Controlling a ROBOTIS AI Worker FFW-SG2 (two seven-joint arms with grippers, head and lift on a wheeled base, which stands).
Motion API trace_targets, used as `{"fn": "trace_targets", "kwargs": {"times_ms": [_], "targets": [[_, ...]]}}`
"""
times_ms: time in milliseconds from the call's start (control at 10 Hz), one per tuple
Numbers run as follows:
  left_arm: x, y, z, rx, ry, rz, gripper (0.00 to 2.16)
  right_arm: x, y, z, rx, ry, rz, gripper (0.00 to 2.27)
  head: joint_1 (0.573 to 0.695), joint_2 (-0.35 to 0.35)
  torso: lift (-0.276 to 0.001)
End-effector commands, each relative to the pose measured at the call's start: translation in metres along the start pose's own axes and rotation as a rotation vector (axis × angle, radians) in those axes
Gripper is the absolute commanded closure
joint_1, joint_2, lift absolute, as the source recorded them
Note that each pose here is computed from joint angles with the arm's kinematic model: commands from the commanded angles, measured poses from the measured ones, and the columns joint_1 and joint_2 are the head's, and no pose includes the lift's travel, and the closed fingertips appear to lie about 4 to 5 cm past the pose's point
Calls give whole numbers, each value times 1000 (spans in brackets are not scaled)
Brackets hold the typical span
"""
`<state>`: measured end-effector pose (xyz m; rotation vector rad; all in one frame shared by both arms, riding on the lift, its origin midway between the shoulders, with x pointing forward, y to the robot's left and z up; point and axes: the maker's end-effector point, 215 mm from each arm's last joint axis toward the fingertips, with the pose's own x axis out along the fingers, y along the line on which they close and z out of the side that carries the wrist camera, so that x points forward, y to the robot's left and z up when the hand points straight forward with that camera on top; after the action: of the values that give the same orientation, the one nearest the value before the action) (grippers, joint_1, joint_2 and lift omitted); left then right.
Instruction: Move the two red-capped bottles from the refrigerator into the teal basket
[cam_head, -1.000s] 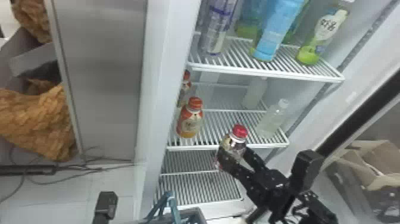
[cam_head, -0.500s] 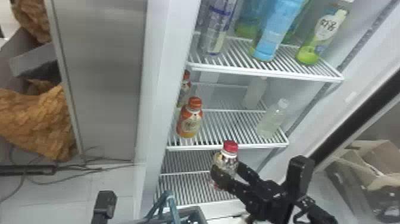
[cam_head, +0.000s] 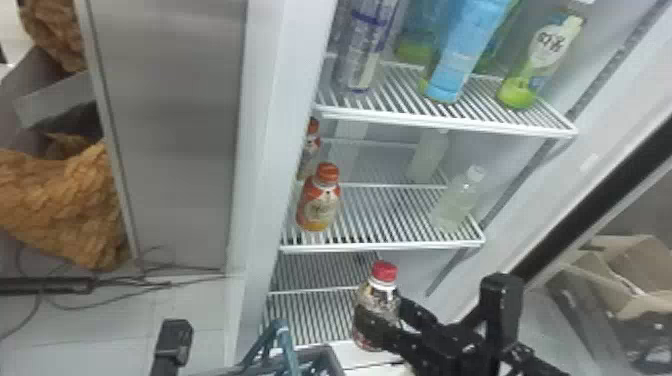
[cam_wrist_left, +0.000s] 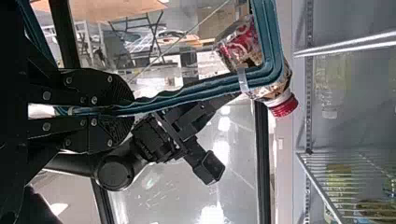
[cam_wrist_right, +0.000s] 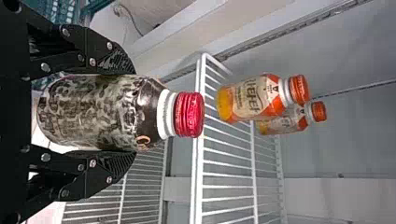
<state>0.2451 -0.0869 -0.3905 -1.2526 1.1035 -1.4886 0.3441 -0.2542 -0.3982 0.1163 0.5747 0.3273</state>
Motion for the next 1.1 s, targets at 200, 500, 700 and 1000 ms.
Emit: {"fn": "trace_targets", "kwargs": {"times_ms": [200, 500, 700, 1000], "targets": [[-1, 2, 1, -1, 1, 5, 1082, 19, 44, -29, 86, 63, 117, 648, 695, -350, -228], [-3, 4, 2, -4, 1, 13, 1082, 33, 75, -48, 128, 126, 197, 648, 695, -350, -228], [-4, 5, 1, -6, 0, 14, 1082, 33, 80, -68, 170, 187, 212, 648, 695, -350, -228], [-3, 5, 1, -7, 2, 12, 1082, 30, 82, -81, 181, 237, 210, 576, 695, -350, -228]]}}
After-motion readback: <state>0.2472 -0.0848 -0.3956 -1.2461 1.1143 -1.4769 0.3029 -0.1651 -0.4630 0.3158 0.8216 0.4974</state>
